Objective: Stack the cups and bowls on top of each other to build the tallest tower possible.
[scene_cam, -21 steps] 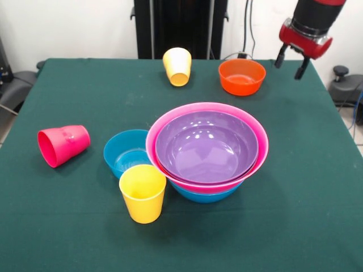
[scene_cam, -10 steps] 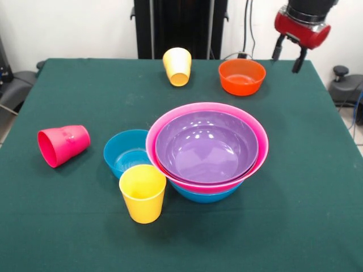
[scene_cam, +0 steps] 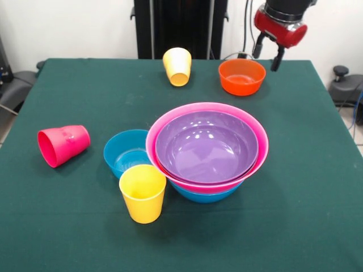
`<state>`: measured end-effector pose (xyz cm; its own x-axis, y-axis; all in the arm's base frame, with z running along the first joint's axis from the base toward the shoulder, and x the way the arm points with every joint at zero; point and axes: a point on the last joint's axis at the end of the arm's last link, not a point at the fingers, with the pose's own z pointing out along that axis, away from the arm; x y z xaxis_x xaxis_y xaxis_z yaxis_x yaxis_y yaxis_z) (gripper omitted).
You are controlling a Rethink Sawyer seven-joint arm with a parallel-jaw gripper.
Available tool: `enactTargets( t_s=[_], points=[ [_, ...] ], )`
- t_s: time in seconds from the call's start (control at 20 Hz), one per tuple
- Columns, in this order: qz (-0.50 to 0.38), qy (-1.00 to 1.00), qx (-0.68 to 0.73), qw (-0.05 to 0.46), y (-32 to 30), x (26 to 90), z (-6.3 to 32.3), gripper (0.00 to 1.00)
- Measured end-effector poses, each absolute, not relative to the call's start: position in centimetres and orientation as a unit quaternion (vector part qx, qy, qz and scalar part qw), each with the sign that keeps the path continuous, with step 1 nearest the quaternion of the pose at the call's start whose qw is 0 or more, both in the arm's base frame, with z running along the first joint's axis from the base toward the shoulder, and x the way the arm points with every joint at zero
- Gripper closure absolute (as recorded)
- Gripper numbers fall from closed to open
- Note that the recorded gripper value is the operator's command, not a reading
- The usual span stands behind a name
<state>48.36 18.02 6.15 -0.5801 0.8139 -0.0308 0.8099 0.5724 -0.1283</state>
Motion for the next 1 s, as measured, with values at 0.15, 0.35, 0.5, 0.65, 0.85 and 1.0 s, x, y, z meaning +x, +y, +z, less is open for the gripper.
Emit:
enactTargets(
  t_s=[0.15,0.35,0.5,0.65,0.85,1.0],
  points=[
    [0.067,-0.886,-0.459,0.019,17.9,47.7,5.9,0.0],
    [0.071,-0.886,-0.457,0.029,18.2,46.4,5.4,0.0],
    [0.071,-0.887,-0.455,0.035,18.6,45.9,5.0,0.0],
    [0.072,-0.889,-0.452,0.035,18.9,45.6,4.4,0.0],
    [0.074,-0.892,-0.446,0.02,19.0,45.3,3.3,0.0],
    [0.079,-0.893,-0.443,0.008,18.8,45.1,2.3,0.0]
  ],
)
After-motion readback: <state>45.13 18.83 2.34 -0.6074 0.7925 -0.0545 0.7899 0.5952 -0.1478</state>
